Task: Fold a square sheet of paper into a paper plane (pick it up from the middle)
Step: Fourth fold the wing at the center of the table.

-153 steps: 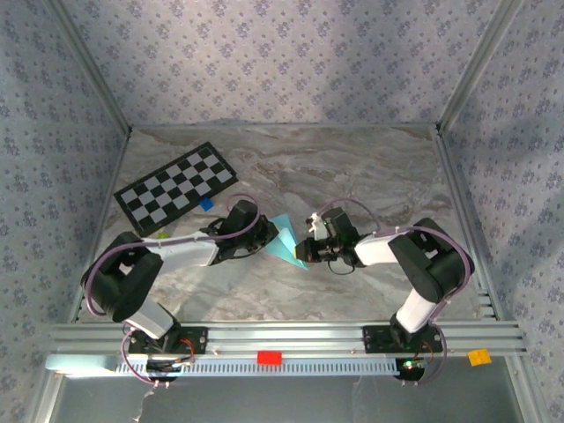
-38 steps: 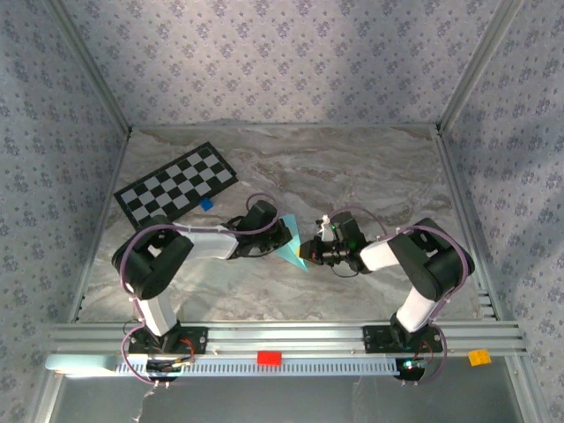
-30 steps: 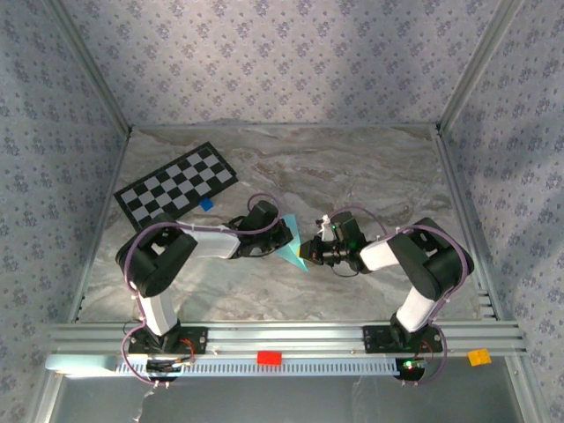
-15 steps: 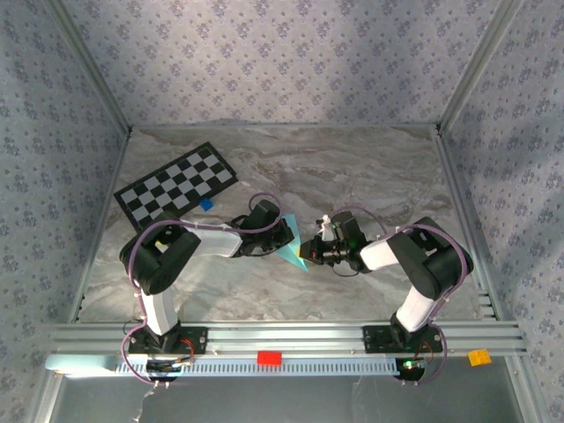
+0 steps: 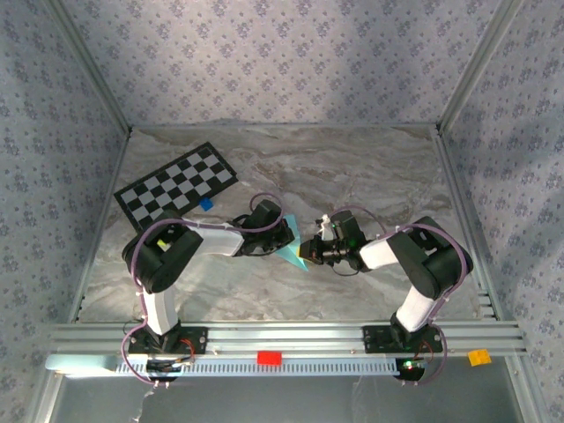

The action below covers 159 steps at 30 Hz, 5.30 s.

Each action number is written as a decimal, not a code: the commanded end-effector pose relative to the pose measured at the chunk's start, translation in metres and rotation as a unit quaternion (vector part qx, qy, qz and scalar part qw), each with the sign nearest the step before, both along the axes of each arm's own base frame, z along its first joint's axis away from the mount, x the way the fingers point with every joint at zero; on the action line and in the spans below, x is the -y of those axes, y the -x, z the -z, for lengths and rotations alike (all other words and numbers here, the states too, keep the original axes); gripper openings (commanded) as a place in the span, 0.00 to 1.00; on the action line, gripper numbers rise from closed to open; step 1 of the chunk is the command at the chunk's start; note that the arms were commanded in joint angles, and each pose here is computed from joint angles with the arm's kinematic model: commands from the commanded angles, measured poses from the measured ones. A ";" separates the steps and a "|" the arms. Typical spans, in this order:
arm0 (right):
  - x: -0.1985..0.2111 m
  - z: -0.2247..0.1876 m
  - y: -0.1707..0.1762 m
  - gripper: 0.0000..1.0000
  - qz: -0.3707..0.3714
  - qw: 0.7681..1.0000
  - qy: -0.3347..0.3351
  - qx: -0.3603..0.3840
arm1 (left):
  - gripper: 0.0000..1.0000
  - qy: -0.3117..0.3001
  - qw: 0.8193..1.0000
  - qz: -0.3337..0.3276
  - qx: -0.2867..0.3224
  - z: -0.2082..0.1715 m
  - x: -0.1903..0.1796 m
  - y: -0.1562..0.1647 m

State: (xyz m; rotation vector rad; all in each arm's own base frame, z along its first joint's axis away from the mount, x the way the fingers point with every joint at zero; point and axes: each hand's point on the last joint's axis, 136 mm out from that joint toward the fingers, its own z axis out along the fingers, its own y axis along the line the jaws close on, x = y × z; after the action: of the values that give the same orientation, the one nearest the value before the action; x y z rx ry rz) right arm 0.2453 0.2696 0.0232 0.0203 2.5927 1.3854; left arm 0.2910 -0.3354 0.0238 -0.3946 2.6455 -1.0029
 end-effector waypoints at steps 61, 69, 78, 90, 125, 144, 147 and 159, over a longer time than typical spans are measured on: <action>0.040 0.022 0.050 0.15 -0.039 0.992 0.097 -0.063 | 0.00 -0.030 0.999 -0.031 -0.029 0.024 -0.020 0.004; 0.045 0.032 0.054 0.08 -0.036 0.991 0.108 -0.074 | 0.00 -0.028 0.999 -0.031 -0.030 0.024 -0.019 0.004; 0.044 0.020 0.054 0.14 -0.038 0.992 0.096 -0.066 | 0.00 -0.030 0.999 -0.033 -0.030 0.025 -0.021 0.004; 0.048 0.029 0.058 0.06 -0.039 0.991 0.103 -0.081 | 0.00 -0.029 0.999 -0.032 -0.031 0.025 -0.020 0.004; -0.003 -0.049 0.019 0.02 -0.102 0.994 0.041 0.010 | 0.00 -0.031 0.998 -0.036 -0.030 0.026 -0.022 0.005; 0.018 0.014 0.022 0.01 -0.075 0.988 0.131 -0.037 | 0.00 -0.032 0.998 -0.036 -0.031 0.026 -0.022 0.005; 0.024 0.019 0.029 0.01 -0.067 0.989 0.127 -0.046 | 0.00 -0.035 0.998 -0.036 -0.030 0.027 -0.023 0.005; 0.035 0.020 0.050 0.03 -0.055 0.990 0.110 -0.066 | 0.00 -0.039 0.998 -0.042 -0.032 0.028 -0.027 0.005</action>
State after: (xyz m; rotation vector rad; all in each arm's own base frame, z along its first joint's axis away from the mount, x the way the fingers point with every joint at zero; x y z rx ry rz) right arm 0.2215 0.2497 0.0191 -0.1532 2.7551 1.1901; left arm 0.2924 -0.3337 0.0221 -0.4567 2.6348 -1.0259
